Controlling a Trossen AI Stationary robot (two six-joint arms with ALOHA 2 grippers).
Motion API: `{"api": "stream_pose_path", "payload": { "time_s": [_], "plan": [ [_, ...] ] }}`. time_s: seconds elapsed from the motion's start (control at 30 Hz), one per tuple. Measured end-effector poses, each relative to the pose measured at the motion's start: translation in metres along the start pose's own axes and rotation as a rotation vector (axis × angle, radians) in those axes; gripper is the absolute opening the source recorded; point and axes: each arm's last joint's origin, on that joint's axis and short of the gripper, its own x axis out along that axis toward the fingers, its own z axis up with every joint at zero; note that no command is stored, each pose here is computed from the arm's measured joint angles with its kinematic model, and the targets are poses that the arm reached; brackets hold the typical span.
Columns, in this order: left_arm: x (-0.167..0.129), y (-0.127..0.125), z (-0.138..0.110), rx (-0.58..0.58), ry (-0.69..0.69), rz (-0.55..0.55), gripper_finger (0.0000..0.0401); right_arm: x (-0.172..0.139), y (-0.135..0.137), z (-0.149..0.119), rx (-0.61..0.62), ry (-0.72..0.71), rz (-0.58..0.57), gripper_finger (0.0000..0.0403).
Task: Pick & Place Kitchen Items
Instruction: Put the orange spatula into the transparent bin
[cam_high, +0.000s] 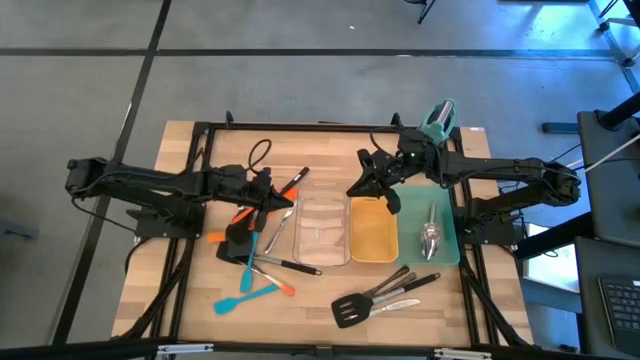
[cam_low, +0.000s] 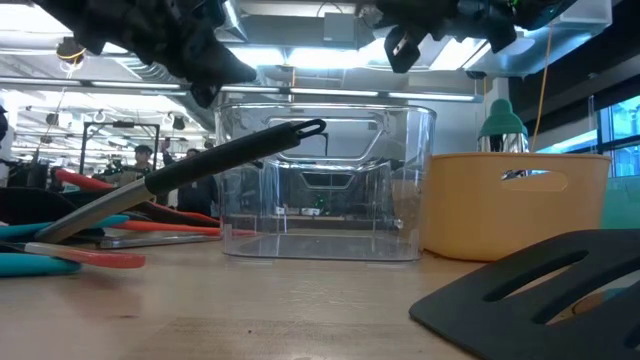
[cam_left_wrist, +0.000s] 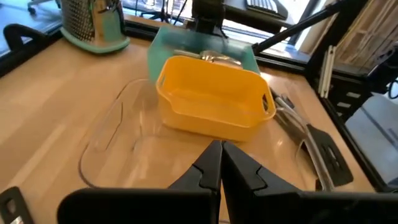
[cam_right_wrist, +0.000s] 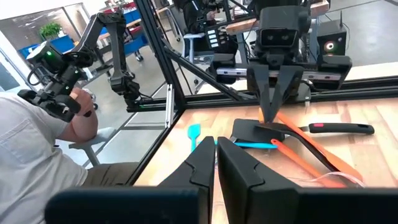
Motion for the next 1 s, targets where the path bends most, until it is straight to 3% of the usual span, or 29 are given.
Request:
{"api": "stream_pose_path", "payload": {
  "time_s": [0.5,1.0],
  "plan": [
    [-0.003,0.016,-0.022,-0.001,0.225,0.154,0.0002,0.0,0.0,0.0,-0.004,0.002,0.0,0.0021],
    [-0.009,0.02,-0.038,-0.147,0.38,0.265,0.0002,0.0,-0.003,0.001,-0.069,-0.023,-0.117,0.0021]
  ]
}}
